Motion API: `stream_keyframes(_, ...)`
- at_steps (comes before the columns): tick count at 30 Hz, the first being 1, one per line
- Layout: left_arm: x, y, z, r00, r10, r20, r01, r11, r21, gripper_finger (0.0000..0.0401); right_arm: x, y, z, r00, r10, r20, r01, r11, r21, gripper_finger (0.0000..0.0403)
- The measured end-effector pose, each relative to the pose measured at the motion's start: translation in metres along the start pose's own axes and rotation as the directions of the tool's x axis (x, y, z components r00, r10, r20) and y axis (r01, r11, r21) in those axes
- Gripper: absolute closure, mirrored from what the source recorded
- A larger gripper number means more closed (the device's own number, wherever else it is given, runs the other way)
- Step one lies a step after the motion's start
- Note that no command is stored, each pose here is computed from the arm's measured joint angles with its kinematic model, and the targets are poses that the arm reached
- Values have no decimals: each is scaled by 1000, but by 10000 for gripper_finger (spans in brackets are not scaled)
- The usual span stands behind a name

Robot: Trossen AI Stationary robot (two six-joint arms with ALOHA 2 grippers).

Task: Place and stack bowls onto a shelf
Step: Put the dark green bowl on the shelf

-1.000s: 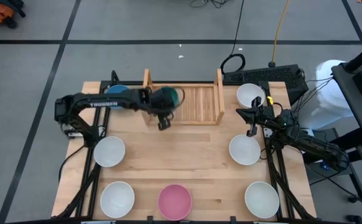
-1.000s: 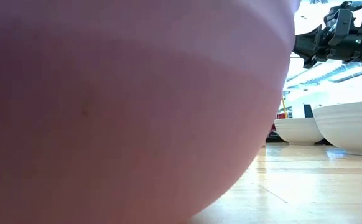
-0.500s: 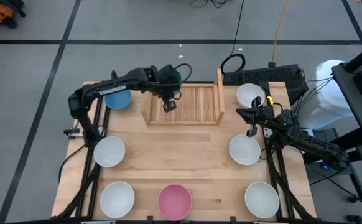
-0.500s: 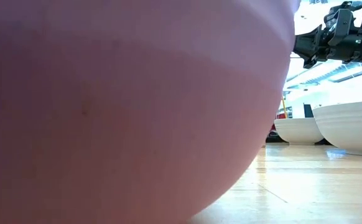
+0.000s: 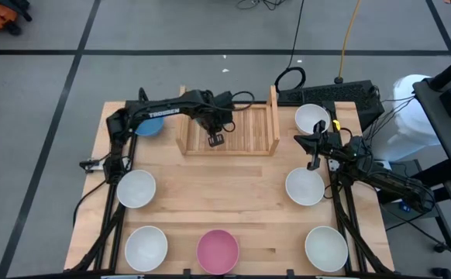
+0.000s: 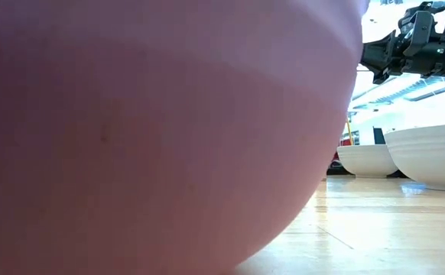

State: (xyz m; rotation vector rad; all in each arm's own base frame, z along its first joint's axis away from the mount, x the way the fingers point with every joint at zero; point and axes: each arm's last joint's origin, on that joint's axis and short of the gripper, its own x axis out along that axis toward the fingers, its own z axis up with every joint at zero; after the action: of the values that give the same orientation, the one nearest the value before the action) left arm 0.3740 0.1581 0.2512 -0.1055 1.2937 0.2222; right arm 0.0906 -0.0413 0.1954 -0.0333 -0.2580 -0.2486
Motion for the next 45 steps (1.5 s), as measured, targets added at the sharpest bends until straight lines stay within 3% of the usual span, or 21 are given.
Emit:
stream_keyframes(16, 30, 13, -1, 997, -61, -53, 57, 996, -75, 396, 0, 0, -1, 1000, 0, -9, 0, 1000, 3, 403)
stream_keyframes(29, 31, 24, -5, 996, -60, -63, 48, 982, -182, 396, 0, 0, -1, 1000, 1, -10, -1, 1000, 2, 403)
stream_keyframes(35, 31, 24, -5, 991, -125, -46, 112, 970, -214, 396, 0, 0, -1, 1000, 2, -10, -1, 1000, 2, 403)
stream_keyframes(45, 30, 24, -5, 990, -134, -48, 120, 968, -219, 342, 0, 0, -1, 1000, 1, -9, -1, 1000, 2, 403)
